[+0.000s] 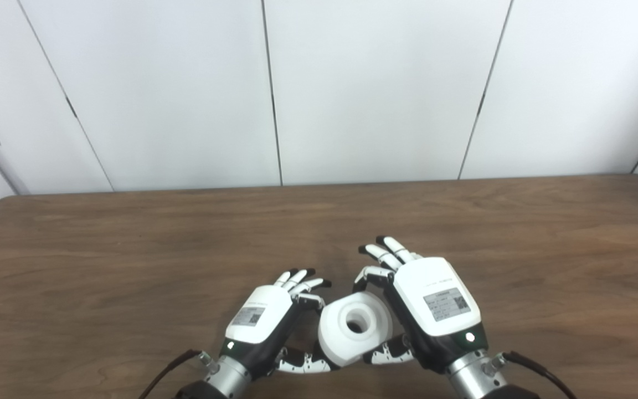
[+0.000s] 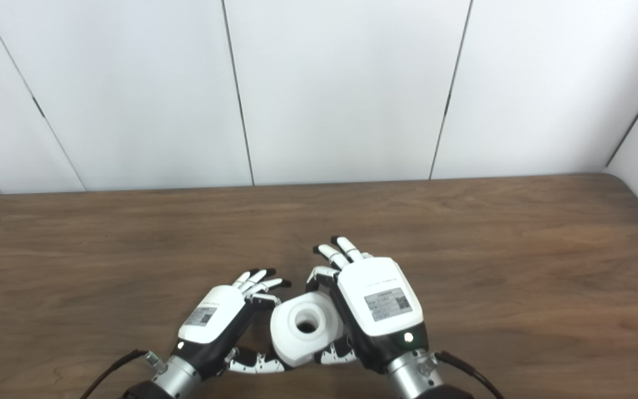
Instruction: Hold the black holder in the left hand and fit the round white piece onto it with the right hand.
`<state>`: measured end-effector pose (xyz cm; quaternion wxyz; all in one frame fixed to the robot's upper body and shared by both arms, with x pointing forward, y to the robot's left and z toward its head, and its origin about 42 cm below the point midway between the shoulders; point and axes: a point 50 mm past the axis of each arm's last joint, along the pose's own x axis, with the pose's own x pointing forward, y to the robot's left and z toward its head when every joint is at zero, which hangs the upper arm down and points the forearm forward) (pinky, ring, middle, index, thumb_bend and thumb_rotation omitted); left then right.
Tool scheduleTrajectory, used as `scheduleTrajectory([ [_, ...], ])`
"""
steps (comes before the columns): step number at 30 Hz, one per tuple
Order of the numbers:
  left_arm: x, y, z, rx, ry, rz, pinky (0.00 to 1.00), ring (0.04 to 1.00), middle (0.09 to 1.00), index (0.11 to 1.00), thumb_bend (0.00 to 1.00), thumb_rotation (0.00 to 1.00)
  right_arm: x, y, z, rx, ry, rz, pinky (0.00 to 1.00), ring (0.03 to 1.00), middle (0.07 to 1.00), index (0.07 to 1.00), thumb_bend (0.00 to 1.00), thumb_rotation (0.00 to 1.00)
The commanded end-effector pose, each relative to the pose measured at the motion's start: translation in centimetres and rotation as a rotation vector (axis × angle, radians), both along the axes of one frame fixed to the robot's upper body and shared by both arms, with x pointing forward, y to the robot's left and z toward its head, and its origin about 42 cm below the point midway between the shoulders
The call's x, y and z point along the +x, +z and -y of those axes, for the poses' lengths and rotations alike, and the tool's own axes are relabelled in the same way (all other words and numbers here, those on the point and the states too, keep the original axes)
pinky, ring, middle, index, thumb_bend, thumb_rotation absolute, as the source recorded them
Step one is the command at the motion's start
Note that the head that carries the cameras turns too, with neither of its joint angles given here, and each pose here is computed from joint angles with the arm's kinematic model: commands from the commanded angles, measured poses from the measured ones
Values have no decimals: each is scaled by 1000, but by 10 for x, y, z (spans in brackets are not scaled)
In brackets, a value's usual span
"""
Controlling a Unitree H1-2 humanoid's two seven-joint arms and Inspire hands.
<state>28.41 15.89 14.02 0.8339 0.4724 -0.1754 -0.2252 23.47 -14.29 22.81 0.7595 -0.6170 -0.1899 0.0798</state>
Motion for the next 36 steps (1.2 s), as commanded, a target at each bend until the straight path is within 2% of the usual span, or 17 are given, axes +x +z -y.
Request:
scheduleTrajectory([
  [1,4,11,11,-22,-35,49,1000,967,880,480,515,49,-1,-10,1,-55,28,-92,735,945,900,486,515,160],
  [3,4,11,11,-25,-35,50,1000,966,880,480,515,49,-1,-10,1,-53,33,-101,724,951,909,492,514,169],
  [4,4,11,11,-25,-35,50,1000,966,880,480,515,49,-1,-9,2,-53,35,-104,719,952,910,557,667,296],
  [5,4,10,11,-24,-35,50,1000,967,881,480,515,49,0,-9,2,-54,37,-107,715,954,913,605,773,380],
  [9,4,10,11,-20,-35,48,1000,967,882,480,515,49,0,-7,2,-63,41,-115,715,961,917,652,863,463],
  [18,3,10,11,-25,-35,52,1000,964,879,480,515,49,0,-7,2,-60,39,-124,725,967,918,668,903,466],
  [31,3,10,11,-26,-31,48,1000,968,884,480,515,49,0,-8,3,-62,37,-122,716,960,913,662,900,438],
  [36,4,8,10,-32,-32,57,1000,965,878,480,515,49,1,-8,3,-41,45,-122,715,960,916,695,909,459],
])
